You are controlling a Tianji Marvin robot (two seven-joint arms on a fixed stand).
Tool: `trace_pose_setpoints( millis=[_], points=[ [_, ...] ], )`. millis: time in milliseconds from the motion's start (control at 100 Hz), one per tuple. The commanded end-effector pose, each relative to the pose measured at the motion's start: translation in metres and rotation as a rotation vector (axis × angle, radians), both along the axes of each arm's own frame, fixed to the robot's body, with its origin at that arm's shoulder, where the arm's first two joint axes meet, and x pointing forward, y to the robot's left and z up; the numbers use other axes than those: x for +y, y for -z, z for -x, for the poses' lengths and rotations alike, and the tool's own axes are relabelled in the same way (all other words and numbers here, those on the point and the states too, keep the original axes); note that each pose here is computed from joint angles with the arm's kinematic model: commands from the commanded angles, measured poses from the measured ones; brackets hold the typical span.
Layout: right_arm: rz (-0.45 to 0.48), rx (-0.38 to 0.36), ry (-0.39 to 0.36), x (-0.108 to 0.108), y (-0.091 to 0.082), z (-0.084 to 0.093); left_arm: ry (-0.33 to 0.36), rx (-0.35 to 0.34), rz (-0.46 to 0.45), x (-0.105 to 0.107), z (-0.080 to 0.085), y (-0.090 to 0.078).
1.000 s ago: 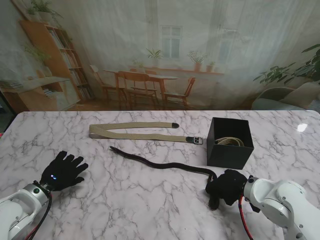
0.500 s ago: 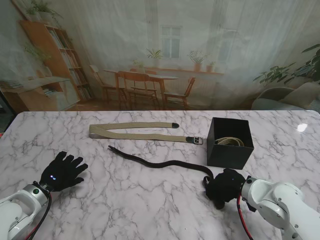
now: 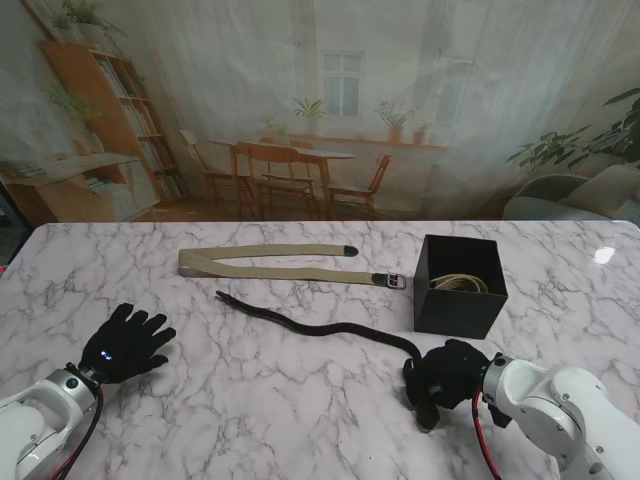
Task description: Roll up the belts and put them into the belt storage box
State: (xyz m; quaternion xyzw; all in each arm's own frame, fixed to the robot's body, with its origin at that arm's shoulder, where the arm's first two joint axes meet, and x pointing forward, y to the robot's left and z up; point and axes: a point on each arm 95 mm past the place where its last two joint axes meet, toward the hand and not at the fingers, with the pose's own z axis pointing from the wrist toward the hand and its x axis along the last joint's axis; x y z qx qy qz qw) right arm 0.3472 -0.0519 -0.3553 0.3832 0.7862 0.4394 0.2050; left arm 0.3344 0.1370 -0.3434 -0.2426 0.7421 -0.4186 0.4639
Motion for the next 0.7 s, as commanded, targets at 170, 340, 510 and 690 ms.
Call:
trace_pose_setpoints(
  millis=[170, 340, 510, 690],
  points=[
    [0.011, 0.019, -0.011, 0.0007, 0.0133, 0.0072, -0.008, 0.015, -0.003, -0.0002, 0.0016, 0.0036],
    [0.008, 0.016, 0.003, 0.0012, 0.0137, 0.0074, -0.009, 0.015, -0.003, -0.0001, 0.0019, 0.0036],
    [0.023, 0.007, 0.006, 0.0013, 0.0142, 0.0087, -0.009, 0.015, -0.004, -0.0001, 0.0019, 0.0037],
    [0.037, -0.057, -0.004, 0.001, 0.0129, 0.0087, -0.006, 0.013, -0.003, 0.0, 0.0015, 0.0033]
  ],
)
